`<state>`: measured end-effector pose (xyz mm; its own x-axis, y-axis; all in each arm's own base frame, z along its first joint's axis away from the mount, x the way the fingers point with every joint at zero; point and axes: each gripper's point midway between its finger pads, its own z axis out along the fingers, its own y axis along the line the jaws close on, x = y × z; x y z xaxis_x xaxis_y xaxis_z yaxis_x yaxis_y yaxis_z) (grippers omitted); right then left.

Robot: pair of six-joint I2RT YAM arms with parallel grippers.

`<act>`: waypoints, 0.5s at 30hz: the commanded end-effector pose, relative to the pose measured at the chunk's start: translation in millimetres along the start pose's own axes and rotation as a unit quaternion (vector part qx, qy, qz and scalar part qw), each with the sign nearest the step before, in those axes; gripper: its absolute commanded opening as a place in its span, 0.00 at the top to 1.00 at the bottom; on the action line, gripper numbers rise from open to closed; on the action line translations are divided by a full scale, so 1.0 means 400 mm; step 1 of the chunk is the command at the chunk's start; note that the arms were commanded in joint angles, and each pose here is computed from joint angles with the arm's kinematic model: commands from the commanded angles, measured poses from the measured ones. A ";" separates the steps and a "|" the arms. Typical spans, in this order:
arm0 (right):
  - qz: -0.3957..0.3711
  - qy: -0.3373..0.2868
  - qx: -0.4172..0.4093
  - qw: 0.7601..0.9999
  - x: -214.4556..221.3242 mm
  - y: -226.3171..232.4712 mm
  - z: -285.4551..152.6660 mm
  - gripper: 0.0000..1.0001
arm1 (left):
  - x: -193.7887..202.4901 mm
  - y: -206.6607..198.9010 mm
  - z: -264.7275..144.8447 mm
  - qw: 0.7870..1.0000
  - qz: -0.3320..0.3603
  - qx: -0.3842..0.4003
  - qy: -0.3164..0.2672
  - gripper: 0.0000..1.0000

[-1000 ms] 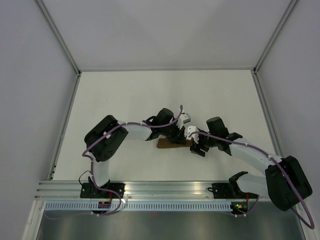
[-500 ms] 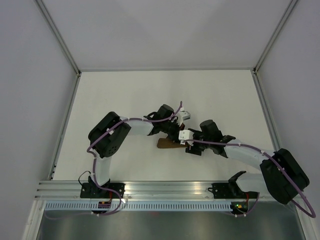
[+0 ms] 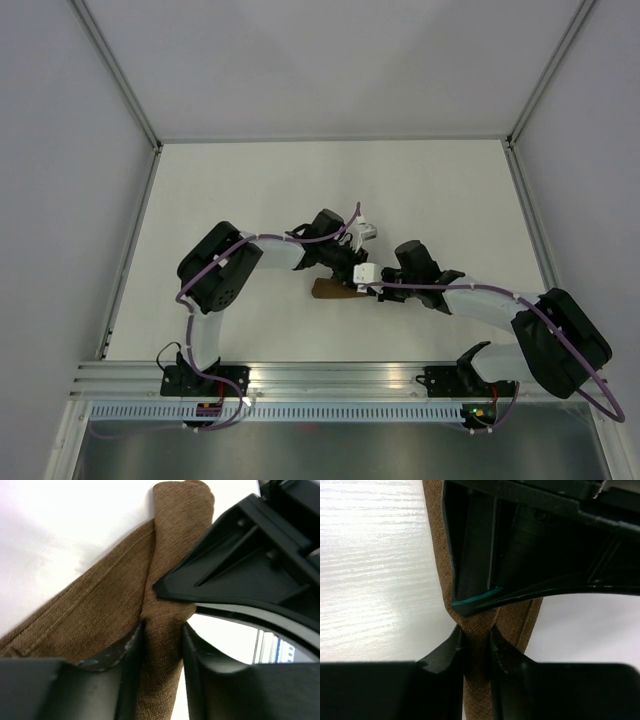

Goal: Fold the napkin, place the utensils inside, and roll it up
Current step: Roll the napkin with the utensil

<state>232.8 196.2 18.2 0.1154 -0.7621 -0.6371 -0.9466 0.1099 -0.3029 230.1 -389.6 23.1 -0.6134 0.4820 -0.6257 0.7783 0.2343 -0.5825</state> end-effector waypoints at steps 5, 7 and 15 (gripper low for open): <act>0.007 0.046 -0.043 0.998 0.053 0.042 0.002 0.89 | 0.022 0.005 -0.088 0.997 -0.066 -0.038 -0.021 0.50; 0.008 0.049 -0.052 0.997 0.053 0.047 0.002 0.92 | -0.010 0.007 -0.114 0.996 -0.059 -0.050 -0.046 0.50; 0.031 0.075 -0.127 0.989 0.071 0.095 0.010 0.95 | -0.126 0.026 -0.260 0.969 -0.008 -0.182 -0.166 0.48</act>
<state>237.3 205.3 19.0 0.1236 -0.7779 -0.6161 -0.9674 0.0439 -0.2495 261.6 -335.7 70.8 -0.6378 0.3088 -0.7056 0.7514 0.4504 -0.4822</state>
